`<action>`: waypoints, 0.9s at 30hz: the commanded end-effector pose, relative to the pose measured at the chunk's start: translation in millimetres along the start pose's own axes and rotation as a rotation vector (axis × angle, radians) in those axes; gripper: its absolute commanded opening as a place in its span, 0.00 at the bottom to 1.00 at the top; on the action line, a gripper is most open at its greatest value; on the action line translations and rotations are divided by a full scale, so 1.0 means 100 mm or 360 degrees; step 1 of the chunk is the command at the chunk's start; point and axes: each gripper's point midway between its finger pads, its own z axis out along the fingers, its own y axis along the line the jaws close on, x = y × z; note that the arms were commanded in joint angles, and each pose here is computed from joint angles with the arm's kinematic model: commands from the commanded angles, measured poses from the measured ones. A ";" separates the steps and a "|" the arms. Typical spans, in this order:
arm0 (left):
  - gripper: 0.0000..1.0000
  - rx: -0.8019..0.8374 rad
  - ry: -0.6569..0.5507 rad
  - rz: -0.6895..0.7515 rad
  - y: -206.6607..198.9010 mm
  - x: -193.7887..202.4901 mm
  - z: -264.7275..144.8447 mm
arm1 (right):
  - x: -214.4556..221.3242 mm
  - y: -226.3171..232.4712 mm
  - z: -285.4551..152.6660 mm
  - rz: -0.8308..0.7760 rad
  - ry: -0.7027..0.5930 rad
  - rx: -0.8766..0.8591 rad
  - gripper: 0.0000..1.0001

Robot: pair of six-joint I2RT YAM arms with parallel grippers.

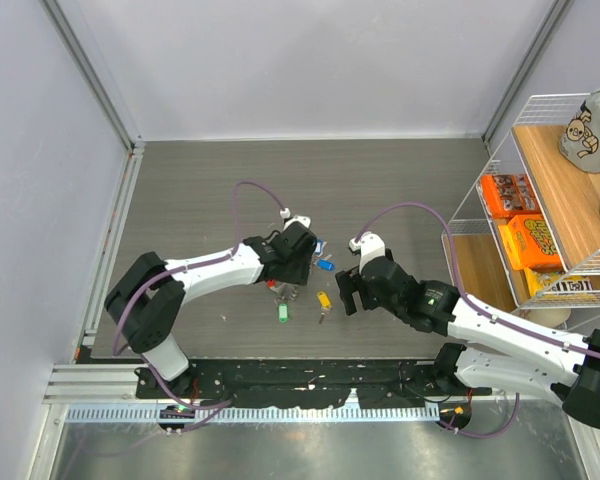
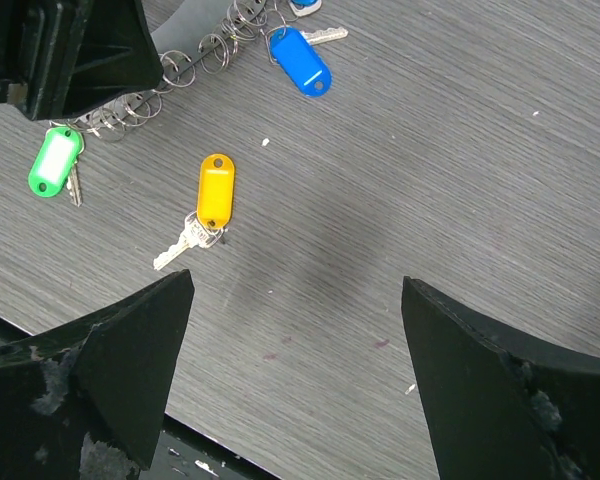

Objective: Put the keys on the keyring

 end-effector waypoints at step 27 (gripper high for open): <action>0.41 0.0080 0.0048 -0.0135 0.00 0.11 0.09 | -0.08 0.04 0.01 0.0023 -0.0042 -0.0013 0.92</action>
